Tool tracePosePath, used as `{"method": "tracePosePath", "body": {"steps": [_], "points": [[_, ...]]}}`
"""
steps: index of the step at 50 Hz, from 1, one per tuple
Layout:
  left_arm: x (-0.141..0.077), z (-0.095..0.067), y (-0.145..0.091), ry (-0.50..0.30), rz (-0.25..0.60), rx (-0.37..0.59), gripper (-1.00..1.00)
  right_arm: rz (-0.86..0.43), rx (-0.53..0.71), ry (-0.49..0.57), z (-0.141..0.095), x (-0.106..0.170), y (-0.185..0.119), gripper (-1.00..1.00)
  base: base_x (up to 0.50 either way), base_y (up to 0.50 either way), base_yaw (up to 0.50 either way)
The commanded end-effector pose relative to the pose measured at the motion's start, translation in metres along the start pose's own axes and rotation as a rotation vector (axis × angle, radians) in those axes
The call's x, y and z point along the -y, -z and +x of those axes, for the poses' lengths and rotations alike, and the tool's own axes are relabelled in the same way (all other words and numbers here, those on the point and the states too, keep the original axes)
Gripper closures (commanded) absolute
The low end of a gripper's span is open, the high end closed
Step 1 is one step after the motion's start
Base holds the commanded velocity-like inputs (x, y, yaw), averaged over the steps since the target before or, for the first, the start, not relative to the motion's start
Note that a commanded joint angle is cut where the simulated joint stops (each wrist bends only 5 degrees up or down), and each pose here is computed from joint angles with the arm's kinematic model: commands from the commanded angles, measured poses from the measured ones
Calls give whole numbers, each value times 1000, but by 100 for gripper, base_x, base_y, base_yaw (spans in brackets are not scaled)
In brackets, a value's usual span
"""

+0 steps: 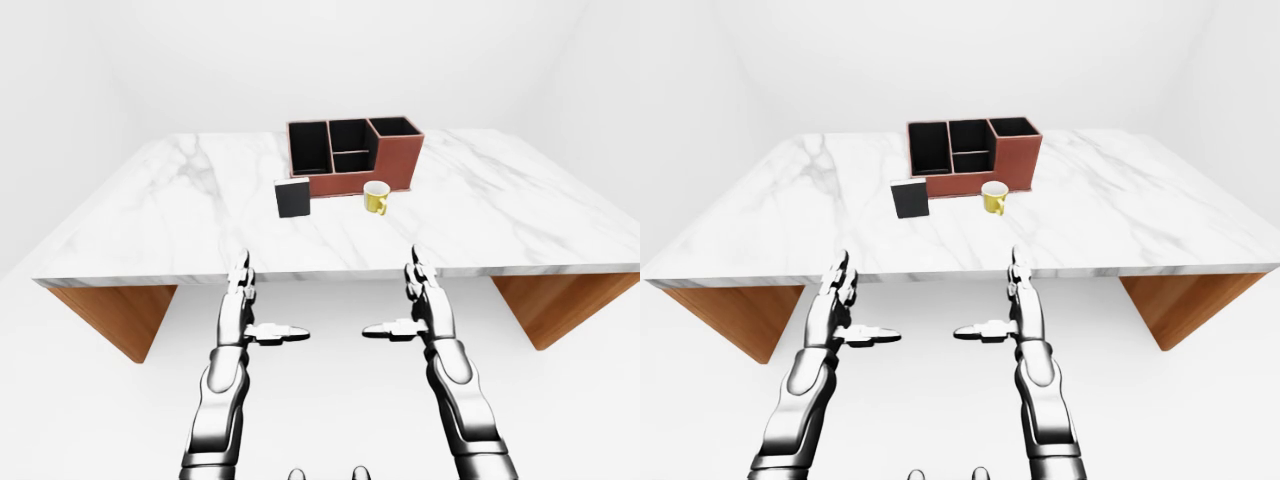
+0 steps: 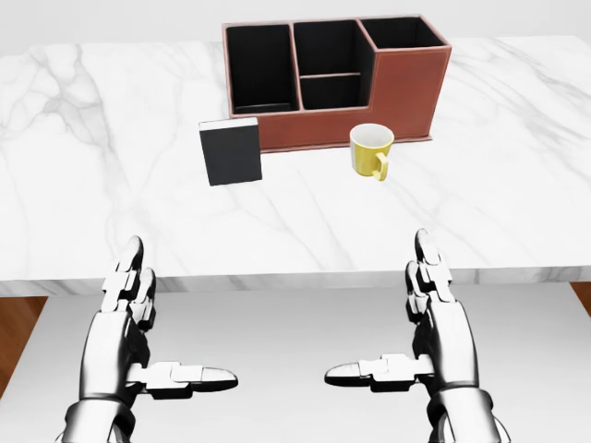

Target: Pick up the book and place it in the caddy.

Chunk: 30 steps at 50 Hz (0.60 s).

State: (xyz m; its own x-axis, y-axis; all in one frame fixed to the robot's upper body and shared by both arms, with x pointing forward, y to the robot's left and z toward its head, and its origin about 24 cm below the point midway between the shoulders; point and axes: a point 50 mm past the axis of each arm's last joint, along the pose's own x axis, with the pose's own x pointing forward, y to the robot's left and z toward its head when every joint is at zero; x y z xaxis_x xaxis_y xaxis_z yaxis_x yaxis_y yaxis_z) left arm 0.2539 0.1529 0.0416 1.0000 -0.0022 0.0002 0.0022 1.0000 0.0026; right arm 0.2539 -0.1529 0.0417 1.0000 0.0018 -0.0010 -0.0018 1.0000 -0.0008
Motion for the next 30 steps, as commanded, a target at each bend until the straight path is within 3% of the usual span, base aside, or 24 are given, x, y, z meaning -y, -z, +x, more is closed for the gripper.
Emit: {"method": "tracePosePath", "body": {"steps": [1,23,30], "points": [[-7,0,-3,6,11,5,-100,-10,0,-5,2,8,-4,-100,0,0,0],[-11,0,-9,-10,66,36,-100,-108,77,-68,-2,4,-30,-100,0,0,0],[-11,-1,-14,-9,94,61,-100,-141,105,-34,-2,7,-38,-100,1,0,38]]}}
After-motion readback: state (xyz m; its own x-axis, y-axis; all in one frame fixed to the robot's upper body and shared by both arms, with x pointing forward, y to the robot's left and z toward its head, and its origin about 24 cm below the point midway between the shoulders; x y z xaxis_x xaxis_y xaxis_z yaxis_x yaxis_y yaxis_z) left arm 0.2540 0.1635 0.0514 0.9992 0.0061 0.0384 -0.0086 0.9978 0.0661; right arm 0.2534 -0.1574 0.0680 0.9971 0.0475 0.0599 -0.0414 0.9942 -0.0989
